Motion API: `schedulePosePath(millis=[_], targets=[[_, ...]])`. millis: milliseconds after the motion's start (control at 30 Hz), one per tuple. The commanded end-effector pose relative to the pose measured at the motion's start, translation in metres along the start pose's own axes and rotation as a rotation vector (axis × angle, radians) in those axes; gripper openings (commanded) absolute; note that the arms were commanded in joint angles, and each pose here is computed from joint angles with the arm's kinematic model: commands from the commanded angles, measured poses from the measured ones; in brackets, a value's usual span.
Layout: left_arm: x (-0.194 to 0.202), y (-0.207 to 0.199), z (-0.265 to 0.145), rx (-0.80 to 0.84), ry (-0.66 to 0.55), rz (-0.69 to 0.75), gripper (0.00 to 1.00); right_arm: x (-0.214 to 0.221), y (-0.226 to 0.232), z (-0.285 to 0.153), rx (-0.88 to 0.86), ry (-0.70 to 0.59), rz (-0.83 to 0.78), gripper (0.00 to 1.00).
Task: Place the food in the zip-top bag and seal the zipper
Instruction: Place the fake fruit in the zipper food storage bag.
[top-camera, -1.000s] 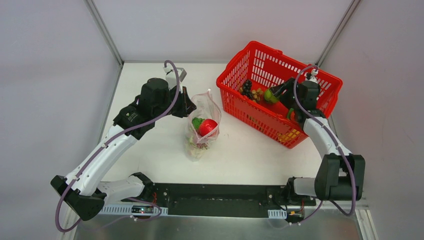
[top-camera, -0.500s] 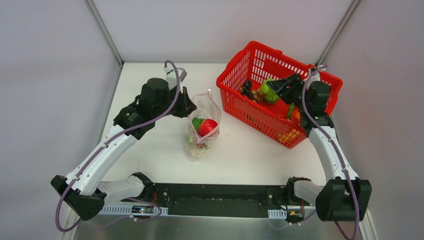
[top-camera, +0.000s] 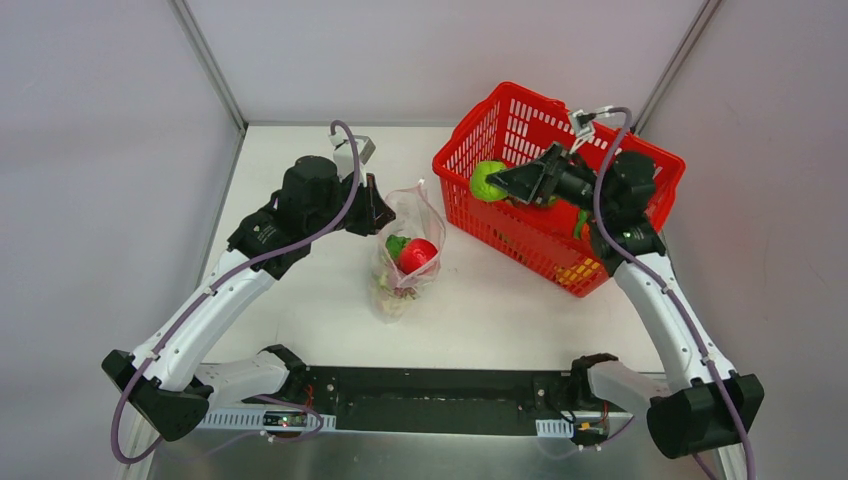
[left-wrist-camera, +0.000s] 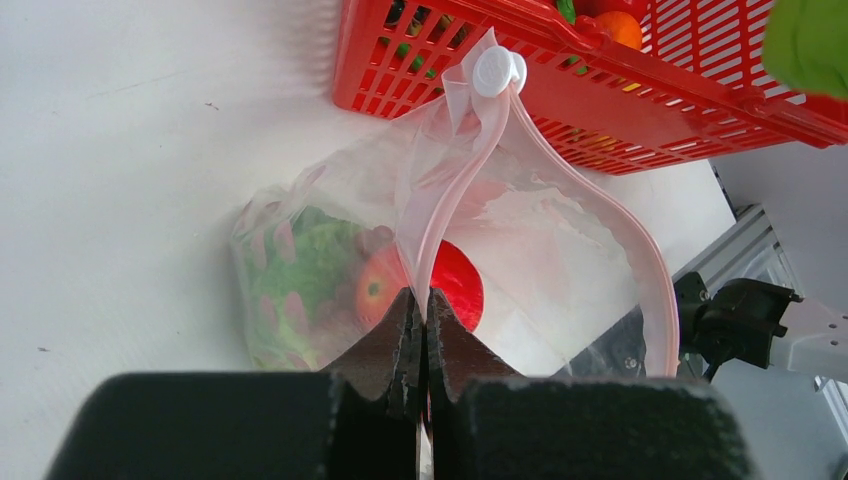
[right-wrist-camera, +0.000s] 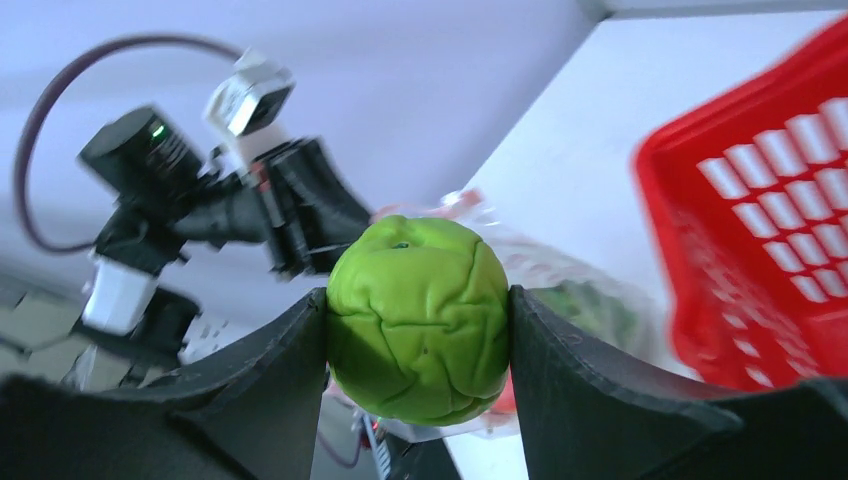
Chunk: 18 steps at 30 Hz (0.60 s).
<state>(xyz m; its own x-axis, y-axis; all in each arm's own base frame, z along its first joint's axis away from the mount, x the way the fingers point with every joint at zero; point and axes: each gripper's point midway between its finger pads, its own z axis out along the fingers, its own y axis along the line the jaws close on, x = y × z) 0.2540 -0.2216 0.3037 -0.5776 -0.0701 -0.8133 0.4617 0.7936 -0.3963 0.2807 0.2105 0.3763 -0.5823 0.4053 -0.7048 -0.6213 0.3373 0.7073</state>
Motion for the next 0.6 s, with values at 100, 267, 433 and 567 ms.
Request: schedulePosePath(millis=[100,267,433,567], targets=[[-0.012,-0.007,0.0,0.035,-0.048,-0.012,0.0,0.041,0.09,0.015,-0.284,0.188,-0.233,0.52],[-0.014,-0.009,-0.001,0.043,-0.052,-0.015,0.0,0.059,0.099,0.037,-0.241,0.181,-0.333,0.51],[-0.017,-0.013,-0.004,0.061,-0.058,-0.014,0.0,0.084,0.087,0.06,-0.098,0.235,-0.447,0.51],[-0.016,-0.013,-0.004,0.061,-0.059,-0.014,0.0,0.096,0.079,0.075,-0.03,0.254,-0.51,0.51]])
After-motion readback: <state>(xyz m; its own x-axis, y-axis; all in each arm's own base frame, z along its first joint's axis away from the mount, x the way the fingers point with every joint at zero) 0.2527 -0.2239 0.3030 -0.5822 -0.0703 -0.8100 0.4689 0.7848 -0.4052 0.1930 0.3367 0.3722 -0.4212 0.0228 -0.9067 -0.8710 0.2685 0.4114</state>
